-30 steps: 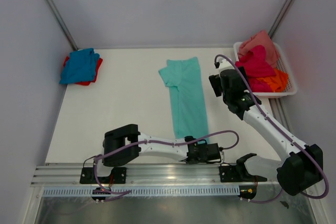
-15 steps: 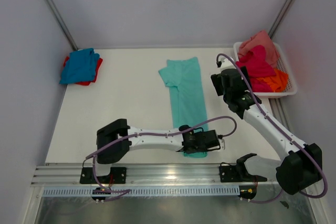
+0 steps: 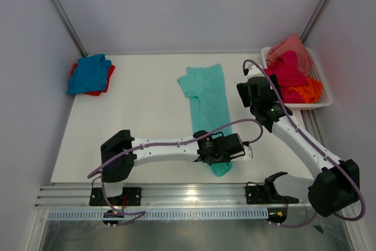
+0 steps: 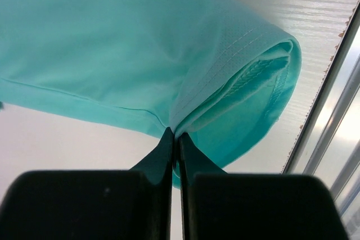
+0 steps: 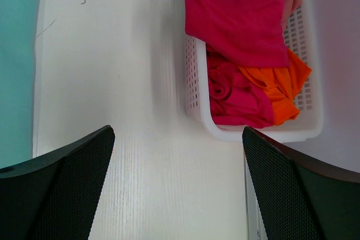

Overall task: Fold and stack the t-shirts
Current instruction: Fold the tshirt

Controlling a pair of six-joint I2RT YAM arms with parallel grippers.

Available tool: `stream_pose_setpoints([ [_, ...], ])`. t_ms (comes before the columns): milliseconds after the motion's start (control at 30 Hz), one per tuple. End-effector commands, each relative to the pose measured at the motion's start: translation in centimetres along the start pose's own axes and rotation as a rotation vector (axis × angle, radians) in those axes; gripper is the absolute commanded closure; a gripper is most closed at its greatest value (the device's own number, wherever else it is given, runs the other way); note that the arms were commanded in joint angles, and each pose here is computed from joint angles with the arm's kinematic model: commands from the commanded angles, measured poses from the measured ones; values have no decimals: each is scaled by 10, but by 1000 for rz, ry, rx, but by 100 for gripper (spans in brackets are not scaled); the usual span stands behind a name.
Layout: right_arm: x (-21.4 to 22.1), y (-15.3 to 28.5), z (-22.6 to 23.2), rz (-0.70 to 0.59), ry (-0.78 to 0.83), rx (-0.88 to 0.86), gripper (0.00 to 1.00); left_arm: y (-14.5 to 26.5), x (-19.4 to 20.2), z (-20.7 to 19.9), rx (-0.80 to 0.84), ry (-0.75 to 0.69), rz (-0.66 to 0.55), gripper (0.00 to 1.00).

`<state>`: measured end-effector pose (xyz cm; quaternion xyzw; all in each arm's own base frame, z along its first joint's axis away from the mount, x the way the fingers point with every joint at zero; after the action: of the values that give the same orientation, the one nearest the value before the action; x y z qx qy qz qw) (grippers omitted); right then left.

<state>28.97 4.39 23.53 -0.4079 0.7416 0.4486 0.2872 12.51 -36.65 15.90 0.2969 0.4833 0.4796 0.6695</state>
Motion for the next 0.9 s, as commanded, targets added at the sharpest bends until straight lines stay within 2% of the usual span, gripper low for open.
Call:
stream_pose_setpoints([
  [0, -10, -1, -2, -37, -52, 25, 1, 10, -7, -1, 45, 9, -40, 100],
  [300, -10, -3, -2, -33, -50, 26, 1, 10, -3, -11, 139, -13, -31, 100],
  [533, -9, -5, -1, -25, -43, 27, 1, 9, 2, -26, 273, -44, -7, 100],
  [667, -9, -5, 0, -23, -41, 27, 1, 8, 6, -42, 427, -80, 0, 99],
  [767, -9, -5, -1, -24, -40, 30, 1, 8, 12, -50, 509, -122, 20, 84],
  [800, -9, -5, -1, -24, -39, 31, 1, 8, 12, -51, 524, -131, 19, 70],
  [867, -8, -5, -1, -20, -36, 30, 1, 7, 15, -53, 544, -156, 26, 53],
])
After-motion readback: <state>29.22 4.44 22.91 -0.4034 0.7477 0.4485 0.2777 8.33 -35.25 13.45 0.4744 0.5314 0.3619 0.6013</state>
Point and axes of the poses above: each gripper's point midway between its finger pads, its own y axis back along the fingers, its own z axis along the line the jaws close on, x = y × z, the point moved 7 cm from there along y, back along the fingers, and after that the axes turned 2 degrees about -y, right-handed, at the moved point
